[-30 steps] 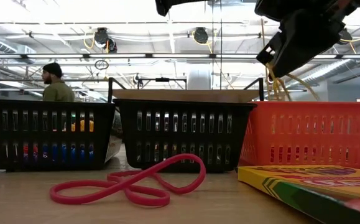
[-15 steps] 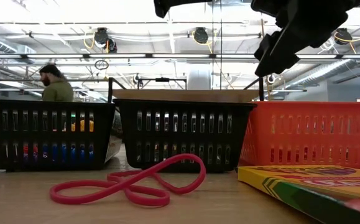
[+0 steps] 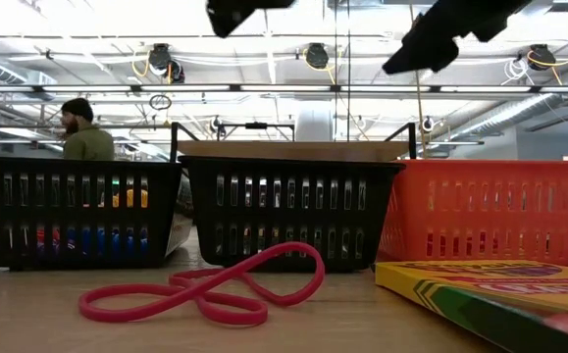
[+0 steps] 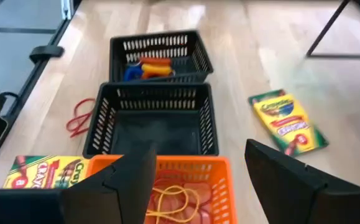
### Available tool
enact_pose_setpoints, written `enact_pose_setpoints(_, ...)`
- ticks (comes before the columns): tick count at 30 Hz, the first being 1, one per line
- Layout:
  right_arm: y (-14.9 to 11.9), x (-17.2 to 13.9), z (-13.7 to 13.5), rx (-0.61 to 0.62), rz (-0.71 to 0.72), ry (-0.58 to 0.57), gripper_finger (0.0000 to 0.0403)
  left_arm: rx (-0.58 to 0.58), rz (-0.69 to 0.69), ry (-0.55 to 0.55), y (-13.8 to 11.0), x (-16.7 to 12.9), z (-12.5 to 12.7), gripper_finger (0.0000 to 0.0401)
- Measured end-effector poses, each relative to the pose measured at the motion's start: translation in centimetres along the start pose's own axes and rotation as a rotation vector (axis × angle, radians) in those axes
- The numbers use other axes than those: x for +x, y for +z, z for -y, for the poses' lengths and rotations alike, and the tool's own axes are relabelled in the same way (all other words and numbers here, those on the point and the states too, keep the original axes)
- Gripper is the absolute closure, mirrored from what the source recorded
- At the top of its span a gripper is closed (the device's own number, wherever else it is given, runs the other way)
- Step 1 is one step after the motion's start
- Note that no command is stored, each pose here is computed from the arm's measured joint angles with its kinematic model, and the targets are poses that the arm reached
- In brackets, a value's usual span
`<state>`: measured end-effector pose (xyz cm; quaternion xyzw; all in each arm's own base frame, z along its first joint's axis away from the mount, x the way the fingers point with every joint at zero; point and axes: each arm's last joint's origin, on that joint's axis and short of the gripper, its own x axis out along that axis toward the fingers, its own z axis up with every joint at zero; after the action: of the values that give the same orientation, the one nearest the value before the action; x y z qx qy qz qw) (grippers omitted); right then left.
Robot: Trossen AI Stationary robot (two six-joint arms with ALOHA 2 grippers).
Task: Pick & Place Office Desk Supplies
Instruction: Put the red rubber band into the orange bin
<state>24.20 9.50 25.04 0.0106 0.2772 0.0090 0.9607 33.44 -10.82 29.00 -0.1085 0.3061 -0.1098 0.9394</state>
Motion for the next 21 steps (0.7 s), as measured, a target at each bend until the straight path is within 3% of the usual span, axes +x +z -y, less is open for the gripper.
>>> enact_pose_setpoints(5,0.2,-0.2,-0.2,-0.018,0.029,-0.030,0.0177,0.048,-0.048,-0.063,-1.8,0.3,3.9,0.0162)
enact_pose_setpoints(10,0.5,-0.2,-0.2,-0.014,0.059,-0.024,0.0181,0.009,-0.027,-0.018,-3.3,0.8,6.7,0.0162)
enact_pose_setpoints(15,0.9,-0.3,-0.3,-0.020,0.097,-0.014,0.0181,-0.045,-0.045,-0.043,-5.2,3.2,8.5,0.0162)
enact_pose_setpoints(21,1.2,-0.3,-0.4,-0.006,0.126,-0.008,0.0181,-0.129,-0.043,-0.012,-7.2,6.6,8.9,0.0162)
